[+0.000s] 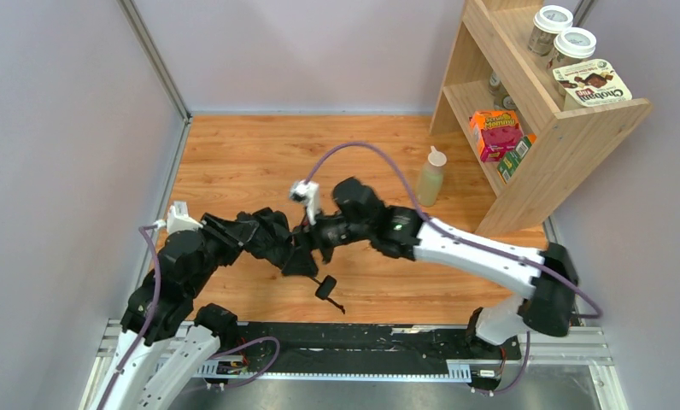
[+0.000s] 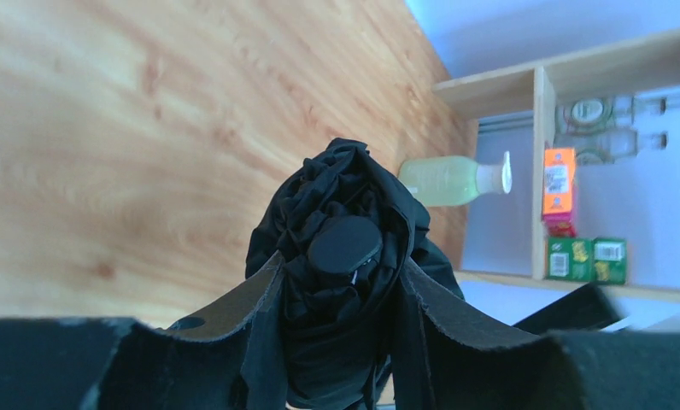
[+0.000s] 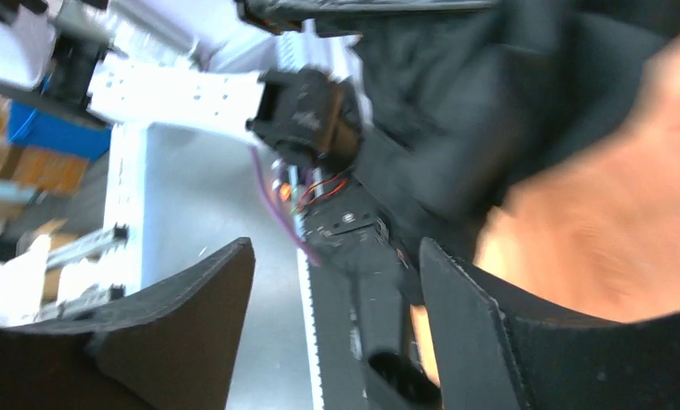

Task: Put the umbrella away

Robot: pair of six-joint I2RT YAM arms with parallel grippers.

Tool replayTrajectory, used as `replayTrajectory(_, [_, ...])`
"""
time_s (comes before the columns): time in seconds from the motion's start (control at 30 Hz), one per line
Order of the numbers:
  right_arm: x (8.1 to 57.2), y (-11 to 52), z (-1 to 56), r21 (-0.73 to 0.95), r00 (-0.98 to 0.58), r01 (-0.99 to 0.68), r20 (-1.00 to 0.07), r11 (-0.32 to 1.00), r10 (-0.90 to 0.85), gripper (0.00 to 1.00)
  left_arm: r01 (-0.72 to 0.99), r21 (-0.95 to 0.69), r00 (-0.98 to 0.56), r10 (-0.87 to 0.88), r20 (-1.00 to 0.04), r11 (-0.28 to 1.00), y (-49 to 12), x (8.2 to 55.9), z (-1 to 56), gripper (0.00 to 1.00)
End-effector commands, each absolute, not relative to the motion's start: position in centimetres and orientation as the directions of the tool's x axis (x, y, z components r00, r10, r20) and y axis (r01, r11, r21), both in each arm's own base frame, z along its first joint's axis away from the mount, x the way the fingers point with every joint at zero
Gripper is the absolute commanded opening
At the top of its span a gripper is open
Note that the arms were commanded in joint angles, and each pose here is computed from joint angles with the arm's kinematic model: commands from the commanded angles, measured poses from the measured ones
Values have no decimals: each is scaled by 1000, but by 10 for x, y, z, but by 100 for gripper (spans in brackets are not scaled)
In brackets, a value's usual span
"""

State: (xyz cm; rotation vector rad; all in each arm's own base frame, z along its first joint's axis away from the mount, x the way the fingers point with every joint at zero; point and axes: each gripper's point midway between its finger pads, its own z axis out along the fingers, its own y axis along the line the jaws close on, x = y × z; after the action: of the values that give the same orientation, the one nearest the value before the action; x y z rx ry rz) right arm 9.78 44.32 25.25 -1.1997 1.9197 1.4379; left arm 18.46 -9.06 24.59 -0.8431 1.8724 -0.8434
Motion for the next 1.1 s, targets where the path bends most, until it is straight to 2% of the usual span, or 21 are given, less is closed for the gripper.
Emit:
replayTrajectory(0.0, [146, 381, 319, 393, -449, -868, -882, 303, -144, 80, 140, -641, -203, -612, -764, 755, -90, 210, 336, 0])
replayTrajectory(0.1, [172, 341, 320, 304, -399, -812, -912, 499, -94, 89, 260, -466, -87, -460, -883, 845, -95, 225, 352, 0])
replayTrajectory(0.17, [183, 319, 317, 303, -401, -771, -914, 561, -57, 92, 312, -343, 7, -363, -932, 886, -98, 235, 355, 0])
replayTrajectory(0.2, [185, 312, 314, 310, -408, -755, -912, 578, -43, 92, 350, -268, 103, -321, -941, 898, -99, 237, 372, 0])
replayTrajectory(0.23, [188, 305, 309, 320, -418, -737, -908, 596, -29, 93, 365, -229, 114, -287, -951, 902, -104, 242, 360, 0])
replayTrajectory(0.27, [188, 299, 308, 330, -422, -727, -906, 602, -12, 93, 409, -154, 218, -260, -941, 900, -109, 241, 377, 0])
replayTrajectory(0.37, [188, 292, 292, 371, -463, -702, -887, 608, 7, 93, 457, -11, 274, -153, -949, 889, -128, 254, 347, 0])
replayTrajectory(0.47, [185, 290, 271, 394, -499, -685, -867, 612, 0, 93, 491, -14, 274, -170, -947, 871, -143, 259, 321, 0])
replayTrajectory(0.53, [184, 289, 260, 401, -517, -674, -856, 621, -9, 93, 524, -15, 207, -145, -968, 852, -161, 255, 270, 0])
replayTrajectory(0.57, [183, 288, 255, 403, -525, -668, -851, 625, -12, 93, 459, -21, 180, -116, -977, 888, -156, 262, 252, 0])
replayTrajectory(0.6, [183, 287, 250, 404, -530, -663, -848, 630, -14, 93, 483, -26, 141, -108, -984, 875, -167, 254, 226, 0])
replayTrajectory(0.67, [180, 286, 238, 421, -554, -653, -833, 630, -18, 93, 486, -115, 32, -149, -988, 866, -178, 242, 170, 0])
replayTrajectory(0.73, [177, 287, 234, 430, -564, -656, -825, 620, -24, 93, 480, -181, -29, -191, -981, 858, -181, 236, 149, 0])
replayTrajectory(0.8, [175, 287, 231, 436, -575, -650, -817, 622, -29, 93, 496, -270, -36, -291, -956, 825, -185, 232, 162, 0])
replayTrajectory(0.83, [175, 285, 231, 435, -578, -648, -816, 625, -31, 93, 493, -263, -91, -252, -963, 829, -186, 230, 148, 0])
replayTrajectory(0.87, [174, 284, 231, 435, -579, -647, -815, 626, -33, 93, 483, -314, -121, -293, -948, 817, -190, 231, 164, 0])
replayTrajectory(0.9, [173, 283, 231, 433, -579, -648, -815, 627, -35, 93, 430, -308, -210, -238, -948, 849, -185, 231, 146, 0])
replayTrajectory(0.93, [172, 282, 231, 432, -579, -648, -815, 627, -37, 94, 393, -398, -248, -321, -914, 829, -187, 232, 169, 0])
replayTrajectory(0.97, [173, 279, 229, 424, -582, -641, -812, 639, -45, 94, 315, -400, -364, -279, -888, 861, -179, 226, 142, 0])
replayTrajectory(1.0, [174, 276, 228, 415, -587, -629, -808, 657, -52, 95, 282, -479, -396, -354, -847, 832, -181, 229, 162, 0])
replayTrajectory(1.07, [177, 268, 225, 396, -604, -595, -795, 700, -63, 96, 239, -585, -590, -363, -721, 775, -192, 212, 152, 2])
